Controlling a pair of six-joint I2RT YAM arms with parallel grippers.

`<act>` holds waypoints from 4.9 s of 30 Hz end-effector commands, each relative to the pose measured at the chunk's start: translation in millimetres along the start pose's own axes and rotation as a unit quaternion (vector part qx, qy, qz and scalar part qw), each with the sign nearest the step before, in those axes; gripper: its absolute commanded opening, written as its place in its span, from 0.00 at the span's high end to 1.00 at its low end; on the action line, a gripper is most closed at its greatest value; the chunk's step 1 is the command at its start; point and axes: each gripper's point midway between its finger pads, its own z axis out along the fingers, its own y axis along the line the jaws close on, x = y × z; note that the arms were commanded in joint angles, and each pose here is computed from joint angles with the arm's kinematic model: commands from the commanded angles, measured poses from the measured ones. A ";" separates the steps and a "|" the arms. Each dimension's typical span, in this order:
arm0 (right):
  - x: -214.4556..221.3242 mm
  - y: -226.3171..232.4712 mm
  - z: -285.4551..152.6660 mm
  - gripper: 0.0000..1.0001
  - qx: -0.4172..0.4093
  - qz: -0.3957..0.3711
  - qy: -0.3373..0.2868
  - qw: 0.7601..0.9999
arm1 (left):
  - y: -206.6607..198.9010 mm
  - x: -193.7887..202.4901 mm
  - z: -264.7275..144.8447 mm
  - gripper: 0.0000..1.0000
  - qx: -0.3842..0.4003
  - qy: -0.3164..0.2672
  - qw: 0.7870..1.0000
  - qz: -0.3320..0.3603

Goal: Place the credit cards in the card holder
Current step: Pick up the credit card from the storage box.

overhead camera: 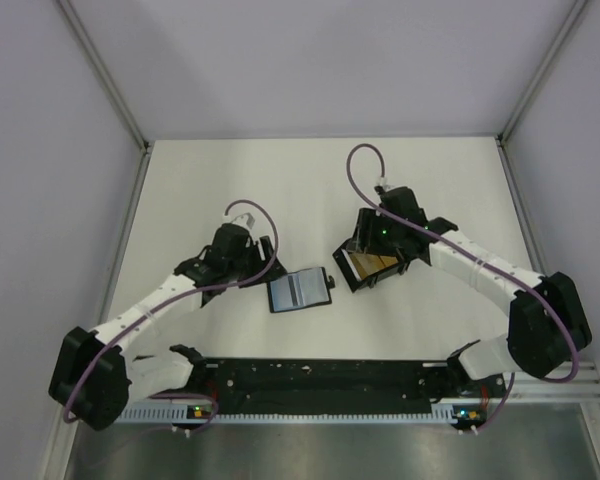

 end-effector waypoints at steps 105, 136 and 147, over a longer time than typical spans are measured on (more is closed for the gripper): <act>28.4 31.1 14.4 0.71 -0.201 0.062 0.135 0.968 | -153.5 25.4 129.4 0.51 0.131 0.104 0.986 0.025; 8.1 -21.8 28.1 0.93 -0.077 0.055 0.059 0.994 | -141.3 28.1 121.4 0.52 0.116 0.099 0.988 0.030; 14.8 -32.8 29.6 0.82 -0.053 -0.005 0.093 0.994 | -145.6 24.7 119.1 0.52 0.122 0.095 0.987 0.035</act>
